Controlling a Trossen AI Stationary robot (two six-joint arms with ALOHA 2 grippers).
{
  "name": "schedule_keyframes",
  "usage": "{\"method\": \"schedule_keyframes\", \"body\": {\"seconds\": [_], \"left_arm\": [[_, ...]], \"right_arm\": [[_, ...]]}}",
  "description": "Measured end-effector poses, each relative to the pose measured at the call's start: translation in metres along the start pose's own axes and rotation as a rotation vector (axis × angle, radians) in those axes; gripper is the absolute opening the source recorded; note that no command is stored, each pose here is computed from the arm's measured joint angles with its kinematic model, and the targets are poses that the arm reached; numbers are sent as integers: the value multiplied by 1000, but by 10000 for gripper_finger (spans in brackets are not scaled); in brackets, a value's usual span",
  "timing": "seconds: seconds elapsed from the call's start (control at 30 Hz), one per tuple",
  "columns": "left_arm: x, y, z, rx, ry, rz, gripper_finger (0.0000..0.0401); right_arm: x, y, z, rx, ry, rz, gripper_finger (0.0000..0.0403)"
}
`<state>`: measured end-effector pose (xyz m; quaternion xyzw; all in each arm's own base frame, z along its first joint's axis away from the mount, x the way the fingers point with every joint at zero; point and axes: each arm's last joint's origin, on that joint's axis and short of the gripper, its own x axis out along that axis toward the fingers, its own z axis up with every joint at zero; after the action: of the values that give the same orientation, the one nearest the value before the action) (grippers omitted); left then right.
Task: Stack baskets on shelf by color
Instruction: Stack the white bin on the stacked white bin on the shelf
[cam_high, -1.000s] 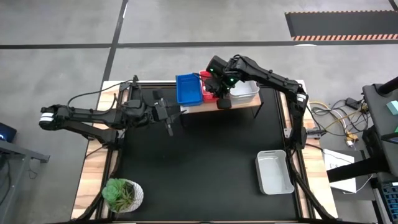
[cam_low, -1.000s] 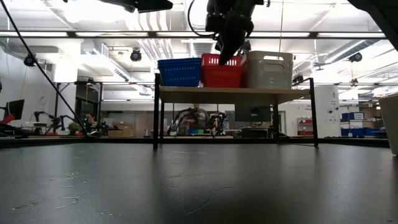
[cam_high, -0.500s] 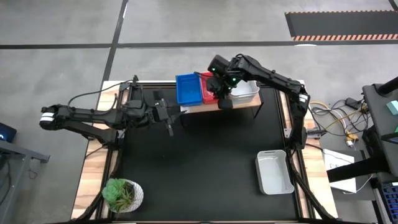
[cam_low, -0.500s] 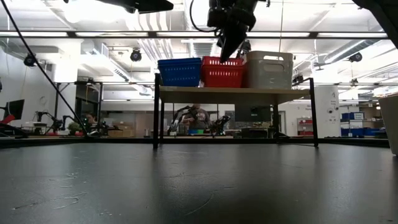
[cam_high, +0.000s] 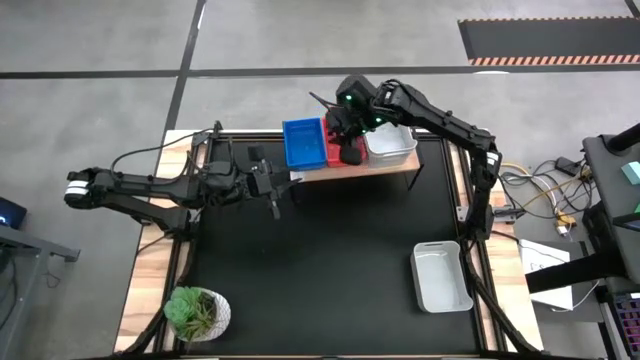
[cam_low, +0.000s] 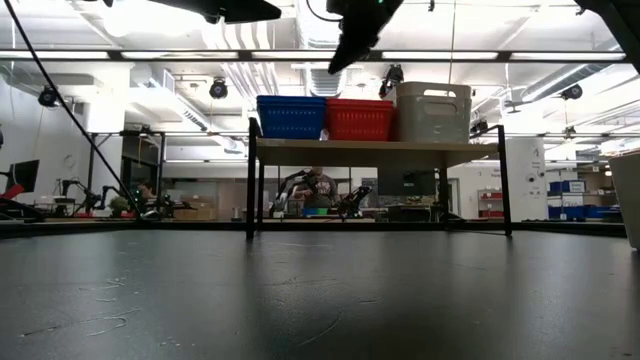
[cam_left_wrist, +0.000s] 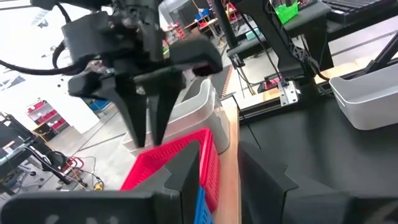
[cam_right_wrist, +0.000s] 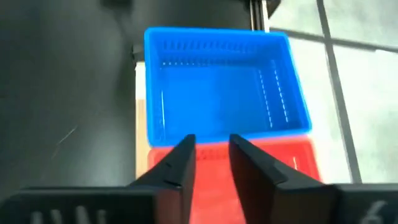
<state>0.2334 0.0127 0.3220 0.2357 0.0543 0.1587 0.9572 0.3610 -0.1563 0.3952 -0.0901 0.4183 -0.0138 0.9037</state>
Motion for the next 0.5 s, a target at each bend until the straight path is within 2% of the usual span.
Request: {"method": "schedule_keyframes", "body": {"seconds": [0.23,0.37,0.5], "left_arm": [[0,-1,0,-3,5,-5,93],[-1,-6,1,-43,-1,-41,93],[-5,-22,-4,-122,-34,-181,93]], "right_arm": [[22,5,1,-89,1,33,16],[-9,37,9,-154,-14,78,12],[-41,84,15,-152,-56,172,11]]}}
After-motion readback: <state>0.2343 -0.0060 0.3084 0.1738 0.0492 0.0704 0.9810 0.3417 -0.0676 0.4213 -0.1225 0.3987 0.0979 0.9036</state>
